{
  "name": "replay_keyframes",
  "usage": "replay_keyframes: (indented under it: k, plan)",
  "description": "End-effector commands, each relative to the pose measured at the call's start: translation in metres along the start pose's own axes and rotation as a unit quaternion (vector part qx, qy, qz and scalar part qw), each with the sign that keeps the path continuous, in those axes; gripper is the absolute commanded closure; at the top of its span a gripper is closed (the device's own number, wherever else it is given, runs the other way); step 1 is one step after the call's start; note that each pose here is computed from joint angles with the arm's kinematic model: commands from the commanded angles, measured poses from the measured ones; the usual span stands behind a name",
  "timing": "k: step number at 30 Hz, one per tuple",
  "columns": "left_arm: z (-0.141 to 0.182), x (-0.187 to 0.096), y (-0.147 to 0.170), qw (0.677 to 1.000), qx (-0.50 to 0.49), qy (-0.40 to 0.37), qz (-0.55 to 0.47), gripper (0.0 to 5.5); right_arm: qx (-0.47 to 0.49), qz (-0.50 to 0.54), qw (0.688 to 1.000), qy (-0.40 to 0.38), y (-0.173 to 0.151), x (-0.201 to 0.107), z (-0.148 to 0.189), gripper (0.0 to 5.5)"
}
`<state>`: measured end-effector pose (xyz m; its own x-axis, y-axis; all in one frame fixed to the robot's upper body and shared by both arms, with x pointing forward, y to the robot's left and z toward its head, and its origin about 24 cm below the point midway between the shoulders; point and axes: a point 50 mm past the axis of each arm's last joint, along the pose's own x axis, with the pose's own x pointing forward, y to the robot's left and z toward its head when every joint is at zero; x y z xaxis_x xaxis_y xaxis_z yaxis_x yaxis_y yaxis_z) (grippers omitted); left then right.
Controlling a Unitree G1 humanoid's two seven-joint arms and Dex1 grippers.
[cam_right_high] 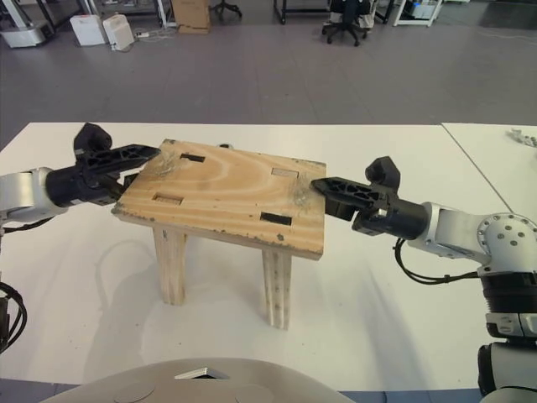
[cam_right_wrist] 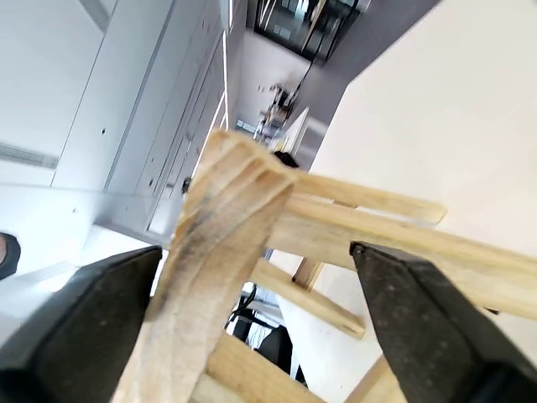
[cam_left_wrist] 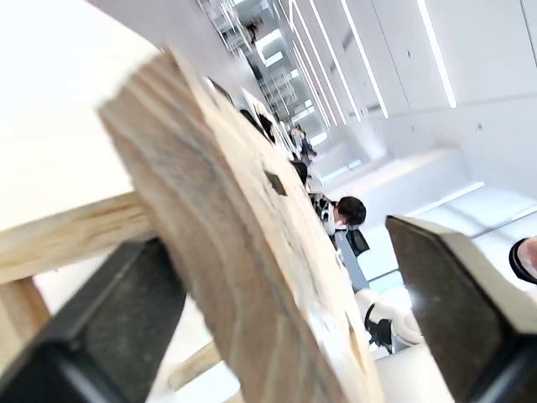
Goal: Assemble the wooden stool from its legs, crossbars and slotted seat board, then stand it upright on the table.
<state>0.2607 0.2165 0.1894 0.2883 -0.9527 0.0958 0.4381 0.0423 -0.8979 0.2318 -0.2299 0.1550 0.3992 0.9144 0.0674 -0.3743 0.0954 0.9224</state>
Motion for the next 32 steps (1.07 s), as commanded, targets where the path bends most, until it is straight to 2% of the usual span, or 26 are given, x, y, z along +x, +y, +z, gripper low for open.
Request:
replay_keyframes:
  k: [1, 4, 6, 8, 12, 15, 18, 20, 25, 27, 32]
  plan:
    - [0.006, -0.044, -0.018, 0.997, 0.028, -0.062, 0.039, 0.75, -0.035, -0.037, 0.996, -0.071, 0.004, -0.015, 0.006, 0.84]
    - [0.015, -0.068, -0.019, 0.975, 0.107, -0.146, 0.13, 0.22, -0.095, -0.093, 0.979, -0.156, 0.006, -0.041, 0.027, 0.84]
    - [0.026, -0.068, 0.001, 0.921, 0.218, -0.206, 0.251, 0.22, -0.188, -0.2, 0.934, -0.228, -0.018, -0.044, 0.05, 0.84]
    - [0.032, -0.063, 0.02, 0.858, 0.309, -0.23, 0.341, 0.22, -0.28, -0.284, 0.878, -0.264, -0.039, -0.035, 0.065, 0.84]
    - [0.031, -0.061, 0.055, 0.766, 0.396, -0.244, 0.443, 0.22, -0.353, -0.351, 0.814, -0.298, -0.066, -0.023, 0.072, 0.84]
    - [0.019, -0.062, 0.081, 0.699, 0.445, -0.236, 0.508, 0.22, -0.408, -0.41, 0.758, -0.301, -0.084, -0.028, 0.073, 0.84]
    - [0.01, -0.059, 0.092, 0.68, 0.467, -0.226, 0.519, 0.22, -0.428, -0.447, 0.719, -0.317, -0.094, -0.037, 0.076, 0.84]
    - [0.013, -0.062, 0.093, 0.673, 0.462, -0.245, 0.524, 0.22, -0.433, -0.454, 0.708, -0.325, -0.099, -0.039, 0.075, 0.84]
    - [0.015, -0.053, 0.094, 0.674, 0.47, -0.24, 0.517, 0.22, -0.442, -0.462, 0.7, -0.317, -0.11, -0.038, 0.067, 0.84]
    - [0.019, -0.051, 0.092, 0.686, 0.445, -0.272, 0.507, 0.22, -0.454, -0.464, 0.697, -0.304, -0.113, -0.036, 0.065, 0.84]
    - [0.021, -0.045, 0.086, 0.686, 0.444, -0.293, 0.497, 0.22, -0.483, -0.462, 0.689, -0.279, -0.114, -0.031, 0.061, 0.84]
